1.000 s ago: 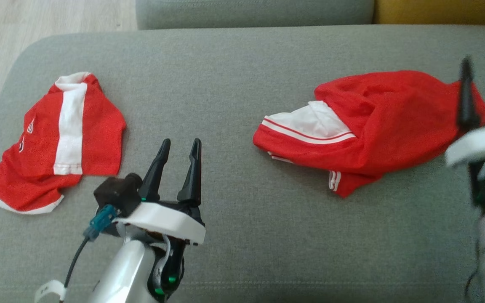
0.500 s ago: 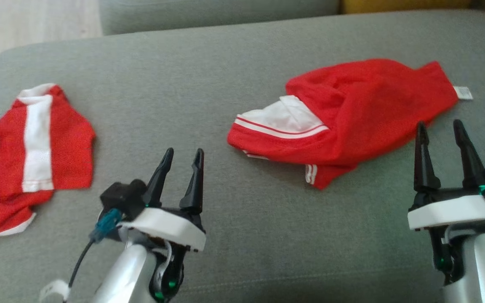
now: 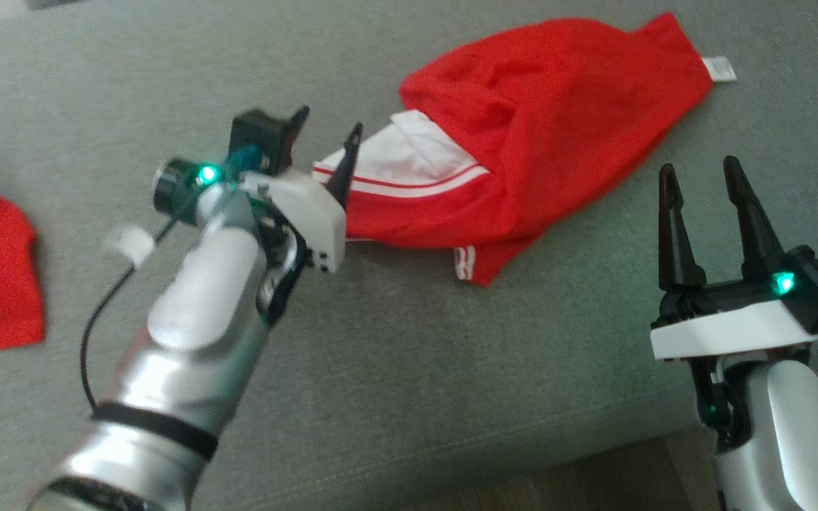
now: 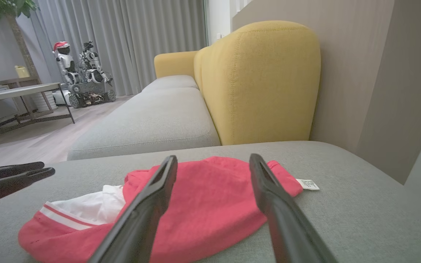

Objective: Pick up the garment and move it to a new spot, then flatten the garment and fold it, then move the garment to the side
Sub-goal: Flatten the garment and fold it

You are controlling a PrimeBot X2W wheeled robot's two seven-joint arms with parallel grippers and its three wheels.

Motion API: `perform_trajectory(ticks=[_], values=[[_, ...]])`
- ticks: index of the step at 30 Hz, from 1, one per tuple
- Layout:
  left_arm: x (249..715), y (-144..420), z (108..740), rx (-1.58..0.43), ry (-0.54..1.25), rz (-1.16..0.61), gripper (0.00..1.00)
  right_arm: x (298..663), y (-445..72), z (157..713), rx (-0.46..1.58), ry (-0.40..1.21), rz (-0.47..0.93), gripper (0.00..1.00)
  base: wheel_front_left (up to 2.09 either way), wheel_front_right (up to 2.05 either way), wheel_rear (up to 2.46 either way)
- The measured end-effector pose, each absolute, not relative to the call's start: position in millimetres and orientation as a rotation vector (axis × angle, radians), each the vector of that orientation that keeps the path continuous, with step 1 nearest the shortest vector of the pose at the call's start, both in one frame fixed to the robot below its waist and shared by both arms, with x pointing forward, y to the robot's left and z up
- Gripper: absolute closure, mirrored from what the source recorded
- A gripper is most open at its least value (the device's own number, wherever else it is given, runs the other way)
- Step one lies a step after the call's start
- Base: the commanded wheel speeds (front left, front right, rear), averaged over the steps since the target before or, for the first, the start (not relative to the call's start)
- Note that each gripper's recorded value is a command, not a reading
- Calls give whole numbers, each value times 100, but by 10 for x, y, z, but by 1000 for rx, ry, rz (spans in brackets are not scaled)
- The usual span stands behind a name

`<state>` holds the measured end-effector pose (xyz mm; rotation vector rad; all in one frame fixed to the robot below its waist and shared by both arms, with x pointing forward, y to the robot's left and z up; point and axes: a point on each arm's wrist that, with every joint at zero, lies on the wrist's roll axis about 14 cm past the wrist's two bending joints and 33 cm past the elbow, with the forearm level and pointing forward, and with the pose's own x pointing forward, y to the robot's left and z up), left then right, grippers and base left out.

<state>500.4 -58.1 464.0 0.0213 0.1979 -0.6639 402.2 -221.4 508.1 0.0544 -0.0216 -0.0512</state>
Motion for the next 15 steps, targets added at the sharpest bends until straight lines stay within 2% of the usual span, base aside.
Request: perform_trajectory(ticks=[5, 15], values=[[5144, -796, 4362, 110, 277, -746, 0, 4011, -2323, 4985, 61, -4, -85, 0, 0, 0, 0], [5099, -1056, 3930, 181, 393, -853, 0, 3906, -2521, 4809, 57, 41, -150, 0, 0, 0, 0]])
